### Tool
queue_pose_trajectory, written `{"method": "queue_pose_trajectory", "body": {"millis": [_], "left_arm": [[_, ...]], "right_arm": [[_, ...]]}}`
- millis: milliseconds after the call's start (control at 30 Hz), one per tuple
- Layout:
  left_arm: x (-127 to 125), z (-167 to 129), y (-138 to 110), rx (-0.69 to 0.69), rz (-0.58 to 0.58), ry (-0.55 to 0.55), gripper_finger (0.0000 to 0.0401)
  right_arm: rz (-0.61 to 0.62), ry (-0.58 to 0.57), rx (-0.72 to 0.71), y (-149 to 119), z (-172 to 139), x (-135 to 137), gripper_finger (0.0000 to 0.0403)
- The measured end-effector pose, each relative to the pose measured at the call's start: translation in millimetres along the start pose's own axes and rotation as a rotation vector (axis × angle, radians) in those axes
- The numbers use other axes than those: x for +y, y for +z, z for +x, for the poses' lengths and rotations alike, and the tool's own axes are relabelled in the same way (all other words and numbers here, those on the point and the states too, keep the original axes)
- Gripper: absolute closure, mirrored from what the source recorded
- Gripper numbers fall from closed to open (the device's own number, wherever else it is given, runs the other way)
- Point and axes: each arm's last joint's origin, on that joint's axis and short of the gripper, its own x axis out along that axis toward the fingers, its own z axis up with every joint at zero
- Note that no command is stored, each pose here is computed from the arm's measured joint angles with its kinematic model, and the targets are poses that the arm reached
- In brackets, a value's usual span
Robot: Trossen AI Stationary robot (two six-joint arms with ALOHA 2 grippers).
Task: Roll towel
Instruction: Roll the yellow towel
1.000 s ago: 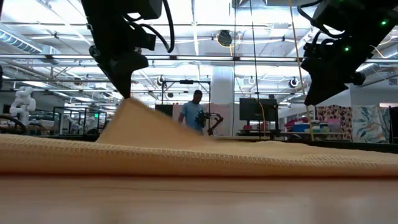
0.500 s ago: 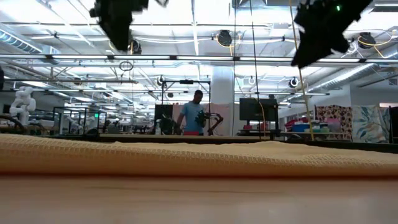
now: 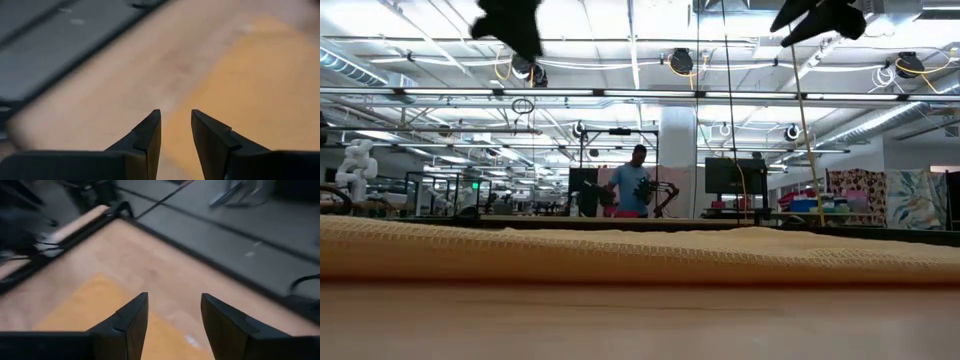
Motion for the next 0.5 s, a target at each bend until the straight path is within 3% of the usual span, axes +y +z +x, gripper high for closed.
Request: {"method": "queue_pose_trajectory", "body": {"millis": [233,367,500], "left_arm": [[-51.9,50.4,-17.7,0.019,-0.075,-0.397,0.0290],[-76.5,72.6,-54.0,0.159,-0.106,-0.377,0.0290],[-98.8,94.8,-95.3,0.283,-0.096,-0.362,0.0290]], "right_arm": [[0.009,0.262,0.255,-10.8,3.5,3.5,0.0230],[-0.025,0.292,0.394,-29.2,10.8,2.3,0.0242],[-0.064,0.256,0.477,-55.7,29.1,-2.6,0.0280]]}}
